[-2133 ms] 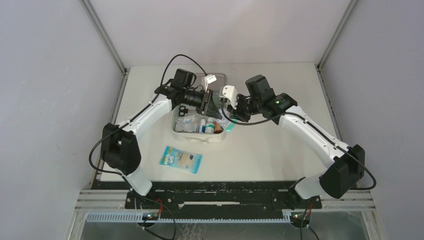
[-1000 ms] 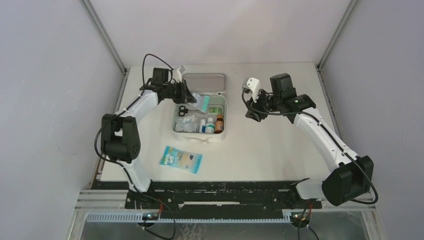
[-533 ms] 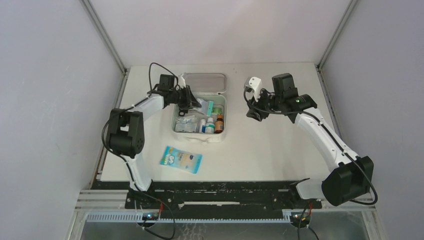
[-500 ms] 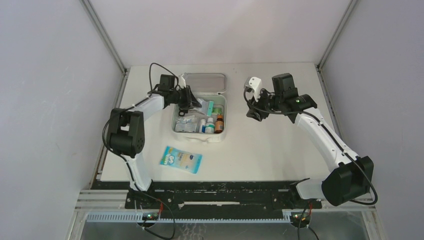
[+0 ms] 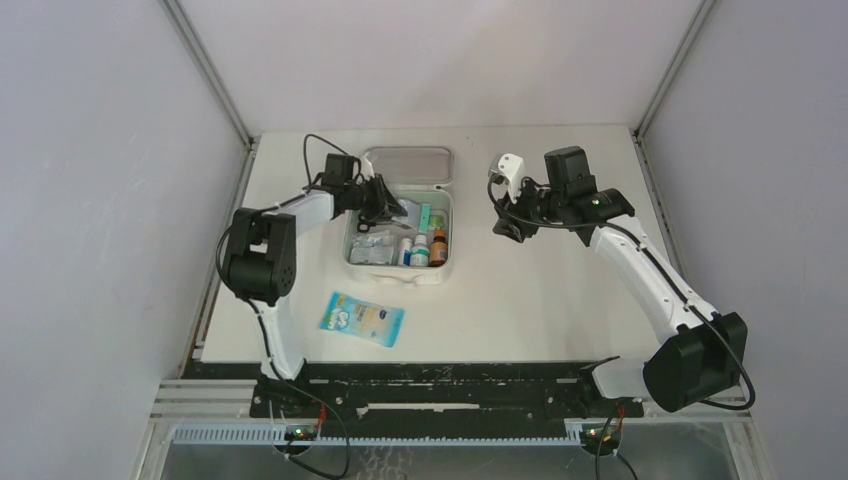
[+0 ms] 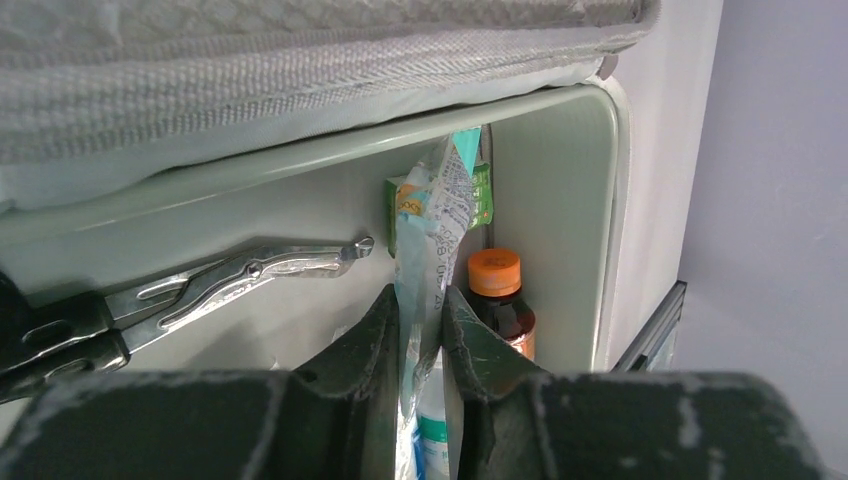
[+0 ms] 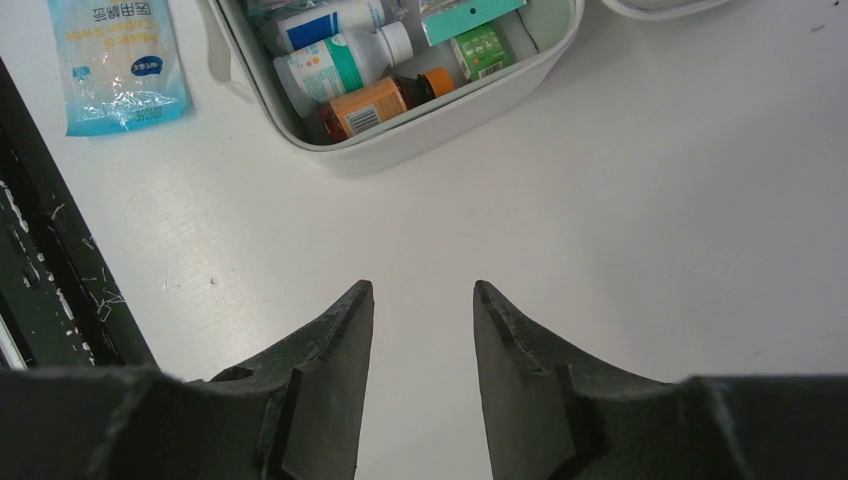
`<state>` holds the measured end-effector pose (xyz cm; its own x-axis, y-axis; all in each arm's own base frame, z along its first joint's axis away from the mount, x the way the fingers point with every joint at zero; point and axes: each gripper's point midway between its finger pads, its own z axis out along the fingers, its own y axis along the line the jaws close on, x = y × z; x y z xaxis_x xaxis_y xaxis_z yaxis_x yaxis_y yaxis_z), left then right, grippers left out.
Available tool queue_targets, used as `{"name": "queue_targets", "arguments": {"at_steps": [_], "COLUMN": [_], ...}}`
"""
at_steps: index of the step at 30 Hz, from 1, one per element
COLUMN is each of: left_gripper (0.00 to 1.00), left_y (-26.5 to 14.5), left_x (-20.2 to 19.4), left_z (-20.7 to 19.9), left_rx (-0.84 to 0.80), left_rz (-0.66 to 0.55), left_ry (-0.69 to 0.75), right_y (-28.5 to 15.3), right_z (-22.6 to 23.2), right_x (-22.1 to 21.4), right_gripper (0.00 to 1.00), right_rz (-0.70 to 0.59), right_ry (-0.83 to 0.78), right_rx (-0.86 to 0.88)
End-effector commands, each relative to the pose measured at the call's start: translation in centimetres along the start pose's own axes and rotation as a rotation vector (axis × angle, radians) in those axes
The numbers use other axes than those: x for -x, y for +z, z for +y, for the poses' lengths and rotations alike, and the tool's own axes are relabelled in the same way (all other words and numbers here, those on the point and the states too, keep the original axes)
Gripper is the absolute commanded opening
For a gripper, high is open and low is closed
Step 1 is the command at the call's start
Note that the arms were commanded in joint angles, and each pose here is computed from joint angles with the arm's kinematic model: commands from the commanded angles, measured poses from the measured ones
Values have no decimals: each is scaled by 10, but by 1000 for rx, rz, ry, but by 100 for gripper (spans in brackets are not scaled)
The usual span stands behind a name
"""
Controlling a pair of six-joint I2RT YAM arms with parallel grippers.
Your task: Organize the medicine kit
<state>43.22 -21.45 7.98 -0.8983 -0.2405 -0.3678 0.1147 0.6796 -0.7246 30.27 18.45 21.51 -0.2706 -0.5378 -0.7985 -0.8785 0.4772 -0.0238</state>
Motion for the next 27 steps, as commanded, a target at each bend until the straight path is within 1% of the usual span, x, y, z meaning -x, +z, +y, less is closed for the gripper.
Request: {"name": "queue_targets", "arguments": {"at_steps": [1, 6, 11, 19, 27], "left_gripper": [23, 29, 41, 58, 63], "left_y": [8, 8, 4, -12, -25], "left_x": [-2, -4, -5, 7, 15], "left_z": [-10, -6, -3, -11, -18], "left_rx": [-56, -40, -6, 28, 55], "left_rz": [10, 22, 29, -4, -24], "left_ry": [-19, -19, 9, 110, 177], "right_y": [-3, -2, -1, -1, 1], "right_z": [-2, -2, -2, -1, -1], "right_x": [10, 9, 9, 9, 8], "right_gripper": [41, 41, 41, 41, 41], "right_rz": [-41, -39, -38, -38, -33], "right_ry": [-17, -14, -15, -9, -9], "right_rx": [-6, -4, -2, -1, 0]}}
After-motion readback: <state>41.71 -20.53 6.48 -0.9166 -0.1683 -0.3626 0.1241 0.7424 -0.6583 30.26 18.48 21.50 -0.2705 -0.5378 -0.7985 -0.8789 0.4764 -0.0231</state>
